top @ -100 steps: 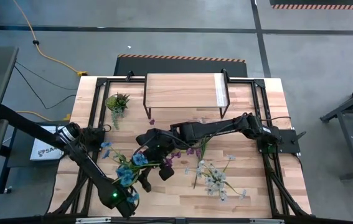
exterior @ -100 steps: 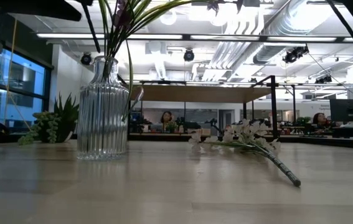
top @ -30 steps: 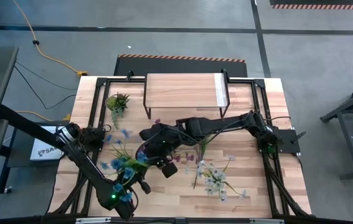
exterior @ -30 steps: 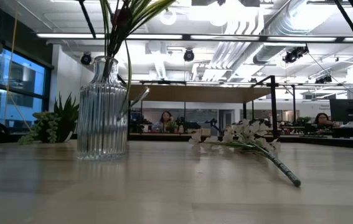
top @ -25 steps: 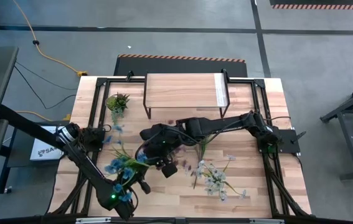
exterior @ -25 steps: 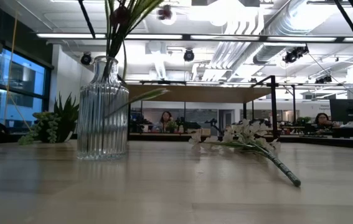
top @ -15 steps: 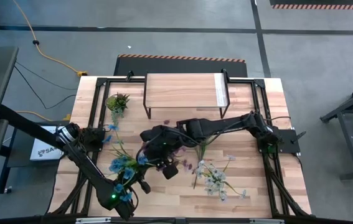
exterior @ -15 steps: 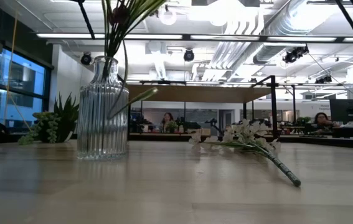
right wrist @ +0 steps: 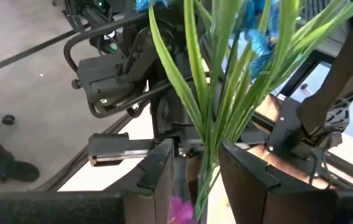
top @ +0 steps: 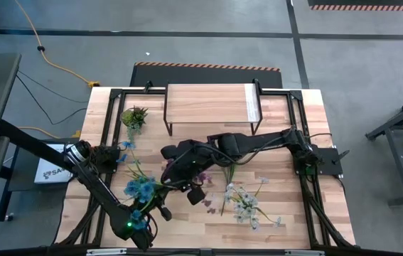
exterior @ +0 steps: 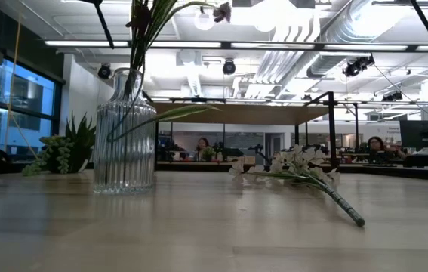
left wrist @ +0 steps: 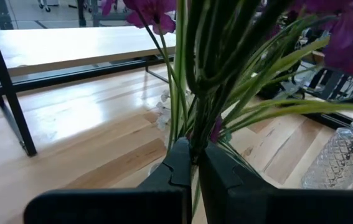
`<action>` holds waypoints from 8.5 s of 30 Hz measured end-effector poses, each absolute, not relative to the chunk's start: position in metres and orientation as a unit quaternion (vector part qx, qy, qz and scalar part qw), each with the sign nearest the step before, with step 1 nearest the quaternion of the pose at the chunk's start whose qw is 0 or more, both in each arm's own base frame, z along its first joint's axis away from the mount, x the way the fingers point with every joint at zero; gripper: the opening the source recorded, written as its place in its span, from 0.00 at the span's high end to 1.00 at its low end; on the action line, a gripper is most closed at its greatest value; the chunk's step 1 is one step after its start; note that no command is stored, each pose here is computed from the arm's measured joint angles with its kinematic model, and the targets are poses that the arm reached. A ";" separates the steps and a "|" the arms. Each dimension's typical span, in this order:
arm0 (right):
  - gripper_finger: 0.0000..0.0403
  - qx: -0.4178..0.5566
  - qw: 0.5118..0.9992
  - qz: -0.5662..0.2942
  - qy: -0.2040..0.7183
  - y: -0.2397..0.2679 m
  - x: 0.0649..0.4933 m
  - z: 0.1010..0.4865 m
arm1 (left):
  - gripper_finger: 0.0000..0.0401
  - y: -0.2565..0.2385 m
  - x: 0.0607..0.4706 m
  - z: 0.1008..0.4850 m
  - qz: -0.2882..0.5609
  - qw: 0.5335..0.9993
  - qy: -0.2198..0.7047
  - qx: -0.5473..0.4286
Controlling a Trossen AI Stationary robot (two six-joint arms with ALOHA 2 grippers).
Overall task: Pick and place flowers into a vace then onto a shelf
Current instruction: Put the blue flowers into the left transparent vase, then put the white flowers into the right transparent vase
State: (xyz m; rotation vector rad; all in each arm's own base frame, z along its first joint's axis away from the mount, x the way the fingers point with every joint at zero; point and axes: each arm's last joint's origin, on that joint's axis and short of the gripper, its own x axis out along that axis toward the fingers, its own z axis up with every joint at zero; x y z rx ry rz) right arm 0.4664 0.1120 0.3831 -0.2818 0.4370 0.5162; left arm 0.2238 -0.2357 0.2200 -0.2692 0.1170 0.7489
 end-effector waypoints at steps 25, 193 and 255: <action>0.71 -0.208 0.946 0.205 0.139 0.131 0.438 0.427 | 0.89 -0.227 0.230 0.222 0.377 0.917 0.051 -0.123; 0.71 -0.300 0.926 -0.083 0.214 0.109 0.275 0.521 | 0.51 -0.287 0.212 0.244 0.287 0.850 0.364 -0.249; 0.71 0.150 0.805 0.130 0.559 -0.008 0.244 0.418 | 0.51 -0.313 0.278 0.226 0.169 0.839 0.331 -0.397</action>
